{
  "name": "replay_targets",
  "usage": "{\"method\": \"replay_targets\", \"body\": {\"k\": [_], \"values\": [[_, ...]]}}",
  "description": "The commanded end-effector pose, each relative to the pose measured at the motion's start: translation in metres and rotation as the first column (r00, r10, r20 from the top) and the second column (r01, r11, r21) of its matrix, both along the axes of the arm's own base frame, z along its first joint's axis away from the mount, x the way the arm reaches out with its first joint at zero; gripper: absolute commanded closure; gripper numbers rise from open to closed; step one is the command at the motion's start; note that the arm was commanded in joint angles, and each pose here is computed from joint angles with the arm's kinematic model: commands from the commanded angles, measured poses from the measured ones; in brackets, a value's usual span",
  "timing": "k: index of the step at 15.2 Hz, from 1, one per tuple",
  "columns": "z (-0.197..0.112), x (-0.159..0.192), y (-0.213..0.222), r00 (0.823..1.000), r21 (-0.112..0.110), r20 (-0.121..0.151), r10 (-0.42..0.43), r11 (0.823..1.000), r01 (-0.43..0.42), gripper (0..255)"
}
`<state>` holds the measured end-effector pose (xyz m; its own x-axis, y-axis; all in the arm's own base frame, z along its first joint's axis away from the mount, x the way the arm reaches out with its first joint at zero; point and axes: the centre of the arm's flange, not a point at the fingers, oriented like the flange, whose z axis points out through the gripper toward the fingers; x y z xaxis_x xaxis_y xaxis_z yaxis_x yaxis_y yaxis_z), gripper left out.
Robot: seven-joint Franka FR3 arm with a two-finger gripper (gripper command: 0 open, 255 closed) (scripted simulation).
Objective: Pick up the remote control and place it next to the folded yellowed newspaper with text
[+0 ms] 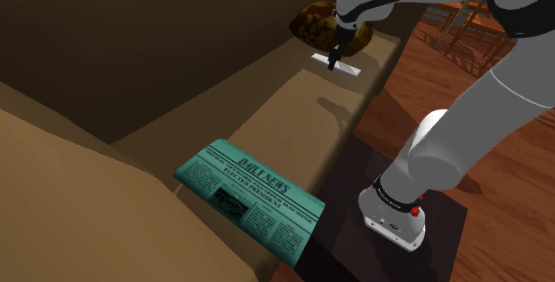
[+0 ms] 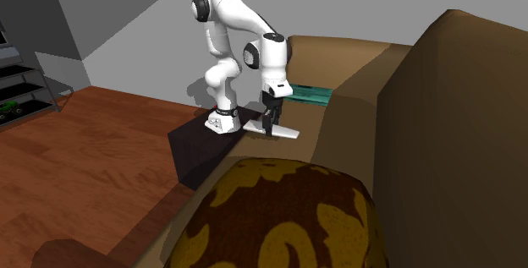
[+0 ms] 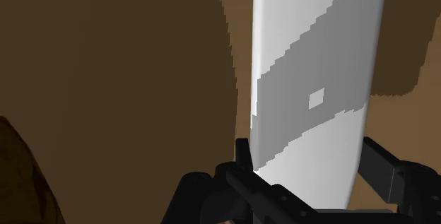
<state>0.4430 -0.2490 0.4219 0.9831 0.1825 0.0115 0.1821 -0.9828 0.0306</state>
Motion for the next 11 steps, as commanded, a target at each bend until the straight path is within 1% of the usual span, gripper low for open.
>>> {"method": "replay_targets", "body": {"k": [1, 11], "values": [[0.003, 0.001, 0.026, 1.000, -0.001, 0.001, -0.003, 1.000, 0.003, 255], [0.007, 0.014, 0.157, 1.000, -0.001, 0.001, -0.003, 1.000, 0.003, 255]]}}
